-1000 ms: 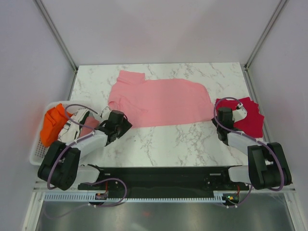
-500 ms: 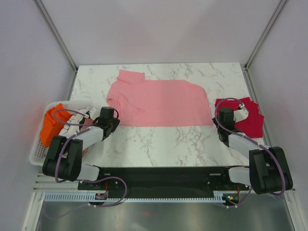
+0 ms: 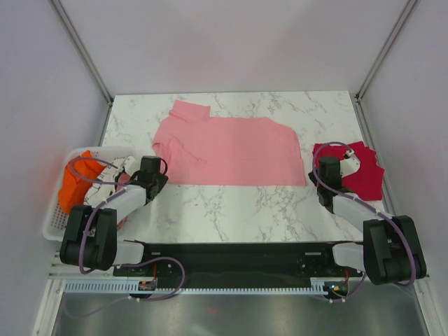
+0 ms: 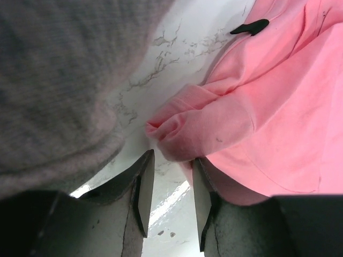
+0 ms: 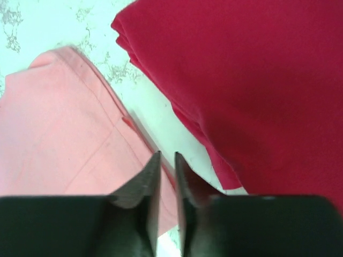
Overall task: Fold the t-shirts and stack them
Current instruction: Fold the tshirt
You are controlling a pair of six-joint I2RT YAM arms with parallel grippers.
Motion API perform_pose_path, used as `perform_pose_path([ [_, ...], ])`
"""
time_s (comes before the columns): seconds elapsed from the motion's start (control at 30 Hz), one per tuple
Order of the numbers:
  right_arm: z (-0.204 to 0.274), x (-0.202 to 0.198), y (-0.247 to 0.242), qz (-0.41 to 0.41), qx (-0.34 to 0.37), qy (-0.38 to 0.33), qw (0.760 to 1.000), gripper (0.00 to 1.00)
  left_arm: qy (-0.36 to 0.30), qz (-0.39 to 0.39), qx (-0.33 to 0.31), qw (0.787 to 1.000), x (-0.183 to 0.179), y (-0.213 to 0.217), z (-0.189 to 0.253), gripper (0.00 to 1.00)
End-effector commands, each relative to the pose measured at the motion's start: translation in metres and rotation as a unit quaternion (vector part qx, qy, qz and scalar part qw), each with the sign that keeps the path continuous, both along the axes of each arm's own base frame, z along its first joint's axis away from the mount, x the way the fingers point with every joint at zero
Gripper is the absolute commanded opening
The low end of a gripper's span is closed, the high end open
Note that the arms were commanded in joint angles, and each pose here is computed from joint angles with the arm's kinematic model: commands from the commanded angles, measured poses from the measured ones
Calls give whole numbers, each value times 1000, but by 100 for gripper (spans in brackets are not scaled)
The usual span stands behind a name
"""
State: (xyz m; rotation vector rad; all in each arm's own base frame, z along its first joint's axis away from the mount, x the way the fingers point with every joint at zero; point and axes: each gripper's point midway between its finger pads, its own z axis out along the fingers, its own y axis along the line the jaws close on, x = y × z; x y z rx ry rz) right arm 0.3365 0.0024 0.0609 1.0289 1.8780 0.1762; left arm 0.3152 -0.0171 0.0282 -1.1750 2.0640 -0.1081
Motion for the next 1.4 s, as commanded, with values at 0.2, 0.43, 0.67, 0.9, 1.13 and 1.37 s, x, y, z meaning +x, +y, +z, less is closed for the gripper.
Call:
perform_pose_path([
  [0.2, 35, -5, 25, 60, 8, -18, 998, 60, -21, -13, 33, 999, 6, 9, 18, 45],
  [0.43, 10, -24, 71, 100, 67, 15, 993, 60, -37, -23, 30, 999, 8, 7, 27, 45],
  [0.67, -17, -30, 72, 54, 91, 42, 993, 58, -48, -33, 18, 998, 11, 1, 31, 45],
  [0.9, -30, -31, 56, -12, 93, 52, 994, 54, -51, -36, 20, 998, 9, 1, 33, 45],
  [1.13, -47, -32, 47, -46, 85, 58, 994, 51, -60, -31, 25, 997, 8, 4, 38, 45],
  [1.37, -52, -21, 45, -50, 68, 61, 995, 4, -57, -31, 26, 998, 7, 4, 36, 45],
])
